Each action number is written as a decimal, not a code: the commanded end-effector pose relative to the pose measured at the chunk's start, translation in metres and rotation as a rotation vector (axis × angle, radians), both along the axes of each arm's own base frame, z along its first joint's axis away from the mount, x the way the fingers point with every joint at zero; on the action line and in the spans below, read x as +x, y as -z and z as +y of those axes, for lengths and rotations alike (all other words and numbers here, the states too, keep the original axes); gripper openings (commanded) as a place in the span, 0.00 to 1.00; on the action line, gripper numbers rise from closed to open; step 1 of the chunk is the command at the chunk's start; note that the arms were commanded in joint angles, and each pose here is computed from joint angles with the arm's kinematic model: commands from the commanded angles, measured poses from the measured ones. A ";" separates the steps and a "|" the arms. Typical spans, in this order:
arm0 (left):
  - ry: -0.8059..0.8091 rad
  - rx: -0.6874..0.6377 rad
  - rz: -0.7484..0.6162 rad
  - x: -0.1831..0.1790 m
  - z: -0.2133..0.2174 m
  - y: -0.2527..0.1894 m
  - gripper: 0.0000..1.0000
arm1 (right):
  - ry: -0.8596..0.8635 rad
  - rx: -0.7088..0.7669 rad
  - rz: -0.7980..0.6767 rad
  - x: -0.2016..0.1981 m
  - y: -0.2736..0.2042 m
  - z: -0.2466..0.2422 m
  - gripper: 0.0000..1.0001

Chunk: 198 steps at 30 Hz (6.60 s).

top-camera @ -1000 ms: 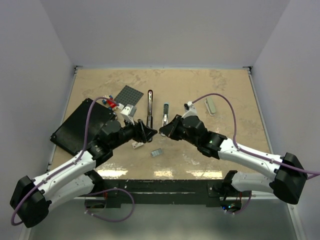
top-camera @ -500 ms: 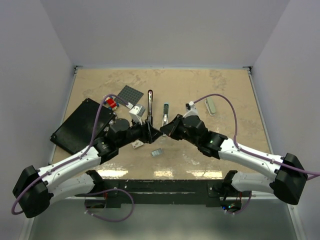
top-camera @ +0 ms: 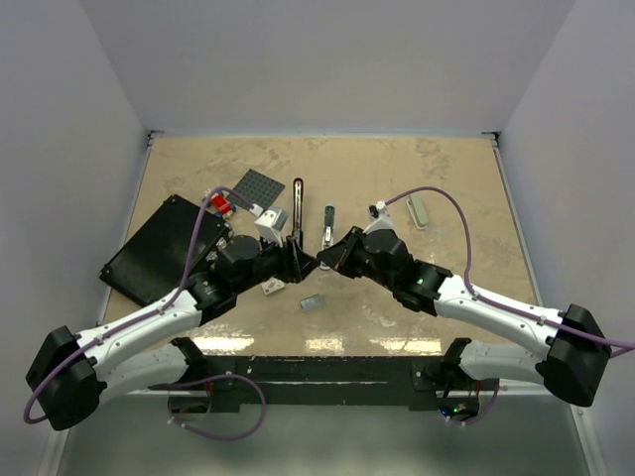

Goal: Load the staples into the stapler

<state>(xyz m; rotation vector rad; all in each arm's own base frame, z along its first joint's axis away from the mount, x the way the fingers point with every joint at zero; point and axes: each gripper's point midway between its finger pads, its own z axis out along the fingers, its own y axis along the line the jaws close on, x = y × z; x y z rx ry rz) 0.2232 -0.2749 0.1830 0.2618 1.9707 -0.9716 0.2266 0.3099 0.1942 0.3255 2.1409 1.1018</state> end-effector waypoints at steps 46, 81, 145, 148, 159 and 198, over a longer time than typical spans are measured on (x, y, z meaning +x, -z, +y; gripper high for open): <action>-0.157 0.357 0.172 0.015 0.034 0.035 0.13 | 0.214 -0.289 -0.112 0.035 -0.025 -0.071 0.79; -0.202 0.801 0.667 0.053 0.040 0.099 0.14 | 0.005 -0.684 -0.220 0.049 0.023 -0.152 0.86; -0.234 0.849 0.711 0.070 0.034 0.113 0.09 | -0.012 -0.680 -0.216 0.048 0.024 -0.150 0.85; -0.226 0.838 0.712 0.069 0.032 0.115 0.08 | -0.014 -0.687 -0.207 0.048 0.026 -0.150 0.85; -0.256 0.857 0.715 0.067 0.038 0.120 0.07 | -0.017 -0.697 -0.193 0.048 0.029 -0.151 0.85; -0.302 0.887 0.728 0.066 0.043 0.134 0.05 | -0.025 -0.700 -0.186 0.050 0.032 -0.149 0.85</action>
